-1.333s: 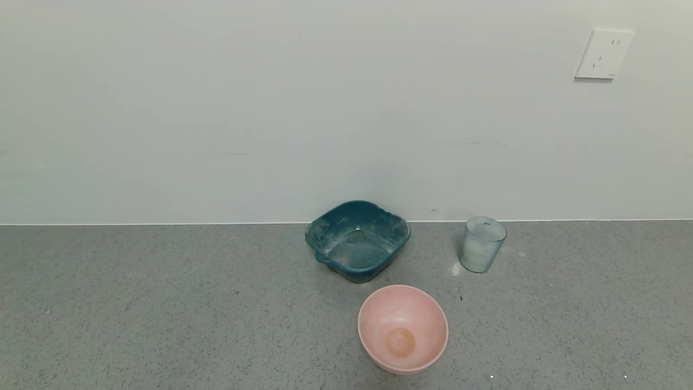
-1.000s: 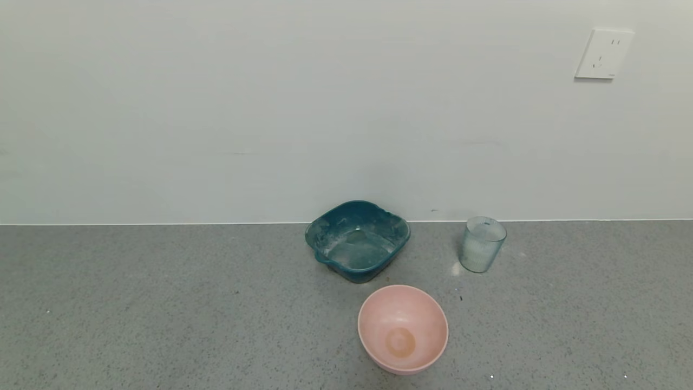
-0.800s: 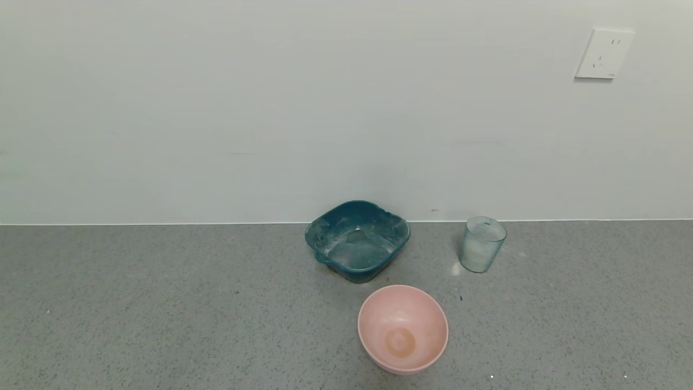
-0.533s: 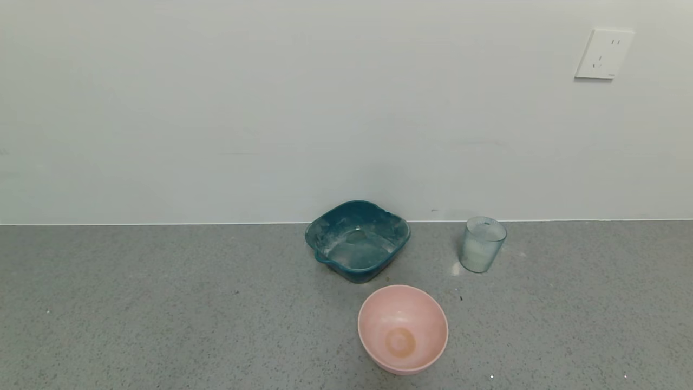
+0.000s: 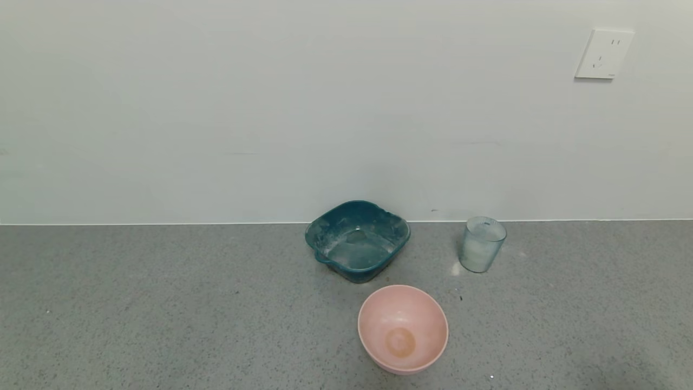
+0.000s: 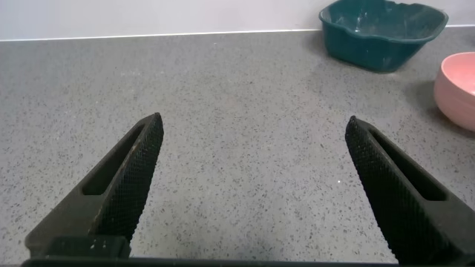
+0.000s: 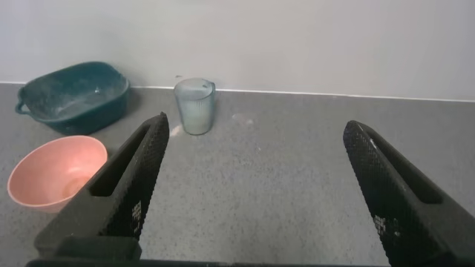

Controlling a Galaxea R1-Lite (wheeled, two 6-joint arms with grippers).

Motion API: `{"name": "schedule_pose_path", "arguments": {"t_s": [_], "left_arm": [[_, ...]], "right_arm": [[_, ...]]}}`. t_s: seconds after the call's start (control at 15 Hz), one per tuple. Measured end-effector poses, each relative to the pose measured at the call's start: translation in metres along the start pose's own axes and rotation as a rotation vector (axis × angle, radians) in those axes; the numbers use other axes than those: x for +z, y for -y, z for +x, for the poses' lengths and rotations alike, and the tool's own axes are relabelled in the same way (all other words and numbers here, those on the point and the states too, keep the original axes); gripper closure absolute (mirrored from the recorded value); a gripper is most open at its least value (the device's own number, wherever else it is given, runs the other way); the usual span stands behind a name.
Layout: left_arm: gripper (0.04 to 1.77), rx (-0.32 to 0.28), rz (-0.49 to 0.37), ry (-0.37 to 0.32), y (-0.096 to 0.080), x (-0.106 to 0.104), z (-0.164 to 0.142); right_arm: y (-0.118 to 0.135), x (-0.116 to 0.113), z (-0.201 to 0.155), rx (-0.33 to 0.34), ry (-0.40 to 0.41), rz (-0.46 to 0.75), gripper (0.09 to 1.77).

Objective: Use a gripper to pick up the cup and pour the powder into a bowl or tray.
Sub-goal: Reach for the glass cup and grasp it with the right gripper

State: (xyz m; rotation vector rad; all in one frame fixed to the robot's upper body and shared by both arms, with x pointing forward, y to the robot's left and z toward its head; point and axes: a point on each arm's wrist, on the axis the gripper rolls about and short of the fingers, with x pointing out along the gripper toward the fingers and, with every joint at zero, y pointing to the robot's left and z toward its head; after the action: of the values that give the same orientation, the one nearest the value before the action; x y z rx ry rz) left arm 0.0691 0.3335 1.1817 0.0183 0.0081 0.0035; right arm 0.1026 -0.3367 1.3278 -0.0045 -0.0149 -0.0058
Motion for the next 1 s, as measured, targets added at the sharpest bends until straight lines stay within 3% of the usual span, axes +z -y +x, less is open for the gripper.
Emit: {"name": "schedule_pose_path", "arguments": {"t_s": [0.2, 0.47, 0.73, 1.0], "left_arm": [[0.05, 0.000, 0.000, 0.000, 0.000, 0.000, 0.000], [0.05, 0.000, 0.000, 0.000, 0.000, 0.000, 0.000], [0.05, 0.000, 0.000, 0.000, 0.000, 0.000, 0.000], [0.05, 0.000, 0.000, 0.000, 0.000, 0.000, 0.000]], "right_arm": [[-0.002, 0.016, 0.047, 0.035, -0.126, -0.001, 0.15], [-0.006, 0.015, 0.119, 0.064, -0.247, -0.003, 0.15], [-0.015, -0.019, 0.185, 0.096, -0.402, -0.014, 0.15], [-0.038, -0.058, 0.225, 0.157, -0.523, -0.041, 0.15]]}}
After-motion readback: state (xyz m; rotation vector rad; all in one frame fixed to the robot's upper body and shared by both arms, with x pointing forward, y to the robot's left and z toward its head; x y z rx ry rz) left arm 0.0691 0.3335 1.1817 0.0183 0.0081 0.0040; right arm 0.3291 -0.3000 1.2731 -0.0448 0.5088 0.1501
